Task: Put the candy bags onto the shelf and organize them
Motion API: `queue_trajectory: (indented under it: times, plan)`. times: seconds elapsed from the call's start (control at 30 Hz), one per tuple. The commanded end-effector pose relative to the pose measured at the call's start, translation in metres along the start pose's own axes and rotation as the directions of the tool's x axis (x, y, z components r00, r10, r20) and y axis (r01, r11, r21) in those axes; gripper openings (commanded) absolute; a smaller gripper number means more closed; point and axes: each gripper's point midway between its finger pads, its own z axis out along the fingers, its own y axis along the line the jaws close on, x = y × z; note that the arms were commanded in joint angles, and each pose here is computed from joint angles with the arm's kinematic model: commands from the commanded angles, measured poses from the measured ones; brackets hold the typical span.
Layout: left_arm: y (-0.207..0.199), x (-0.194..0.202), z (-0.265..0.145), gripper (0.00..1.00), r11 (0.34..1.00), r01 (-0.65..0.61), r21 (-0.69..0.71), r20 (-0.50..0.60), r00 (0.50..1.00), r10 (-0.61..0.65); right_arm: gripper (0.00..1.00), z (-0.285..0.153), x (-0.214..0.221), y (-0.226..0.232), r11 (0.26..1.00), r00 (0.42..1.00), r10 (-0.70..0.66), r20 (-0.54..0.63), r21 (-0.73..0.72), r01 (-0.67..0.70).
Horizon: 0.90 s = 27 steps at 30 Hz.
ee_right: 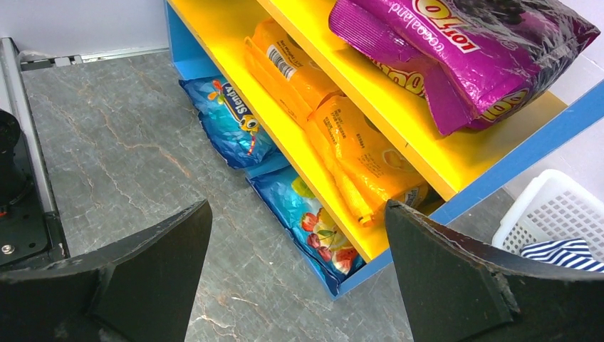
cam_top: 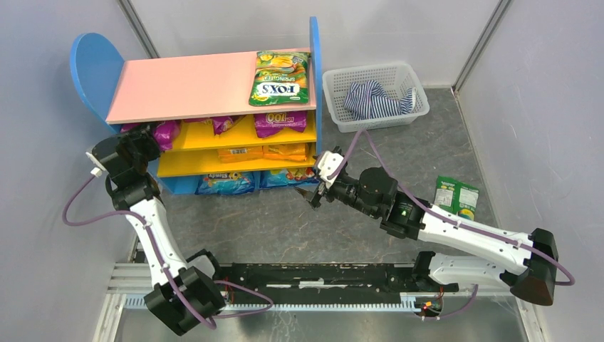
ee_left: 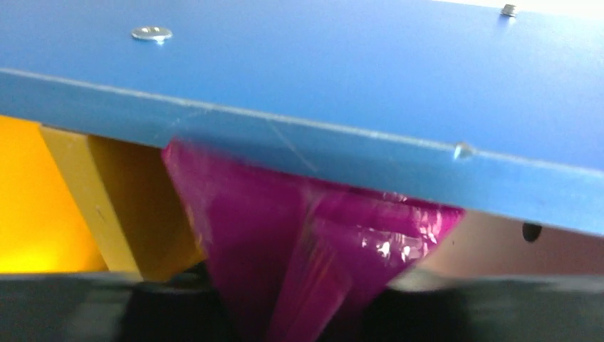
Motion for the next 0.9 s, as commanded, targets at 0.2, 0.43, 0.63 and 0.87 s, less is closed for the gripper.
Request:
queue_trajectory:
  times: [0.2,0.43,0.63,0.87]
  plan:
    - [0.041,-0.014,-0.011,1.0,0.975,-0.048,-0.218,0.041,0.997,0.058,0.98,-0.004,-0.016,0.0,1.0,0.998,0.009,0.069,-0.012,-0.008]
    - [0.046,-0.012,-0.032,1.0,0.955,-0.134,-0.264,0.036,0.988,0.149,0.98,-0.01,-0.017,-0.001,1.0,0.997,0.005,0.081,-0.007,-0.005]
    - [0.064,-0.003,-0.043,1.0,0.951,-0.145,-0.275,0.005,0.988,0.152,0.98,-0.012,-0.019,0.0,1.0,0.996,0.006,0.089,-0.015,-0.005]
    - [0.068,-0.001,-0.039,0.98,0.961,-0.15,-0.232,-0.006,0.988,0.153,0.98,-0.016,-0.02,-0.002,1.0,0.995,0.002,0.097,-0.009,-0.001]
